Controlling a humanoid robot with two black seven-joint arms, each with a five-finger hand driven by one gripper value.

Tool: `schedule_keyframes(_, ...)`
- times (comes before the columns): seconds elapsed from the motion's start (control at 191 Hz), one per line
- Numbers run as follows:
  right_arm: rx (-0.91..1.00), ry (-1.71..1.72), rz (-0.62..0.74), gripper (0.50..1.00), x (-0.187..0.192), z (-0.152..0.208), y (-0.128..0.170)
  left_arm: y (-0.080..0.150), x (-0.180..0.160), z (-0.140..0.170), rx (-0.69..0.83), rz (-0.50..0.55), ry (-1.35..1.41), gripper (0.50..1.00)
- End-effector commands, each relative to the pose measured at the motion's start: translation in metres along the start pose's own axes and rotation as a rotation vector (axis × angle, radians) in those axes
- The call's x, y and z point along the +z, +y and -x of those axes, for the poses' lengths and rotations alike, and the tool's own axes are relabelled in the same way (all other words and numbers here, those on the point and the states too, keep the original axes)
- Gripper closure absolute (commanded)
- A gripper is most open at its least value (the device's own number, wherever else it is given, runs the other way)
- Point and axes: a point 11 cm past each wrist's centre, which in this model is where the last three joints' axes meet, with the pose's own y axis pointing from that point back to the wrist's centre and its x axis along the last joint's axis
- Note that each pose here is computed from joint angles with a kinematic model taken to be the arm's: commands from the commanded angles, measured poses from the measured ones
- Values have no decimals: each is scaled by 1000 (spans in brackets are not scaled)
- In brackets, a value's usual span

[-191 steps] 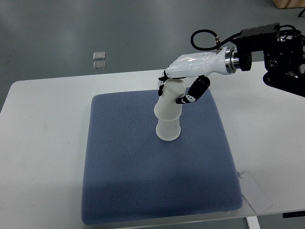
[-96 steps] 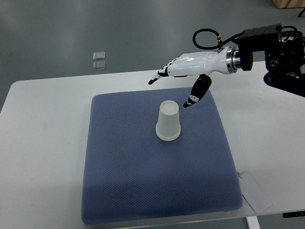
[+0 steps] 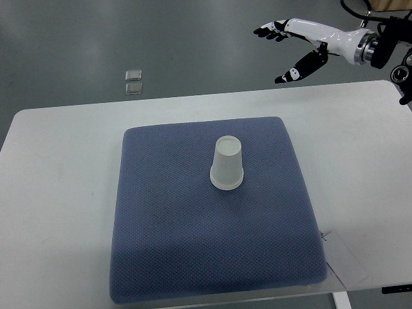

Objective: Stack paper cups

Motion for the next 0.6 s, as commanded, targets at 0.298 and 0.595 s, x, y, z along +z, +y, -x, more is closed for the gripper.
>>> schedule_keyframes(0.298,223,-645,135,603,75,53,5,0,0,0,0,-1,0,500)
schedule_keyframes(0.595,259,-873,187,603,90,84,5,0,0,0,0,1,0,500)
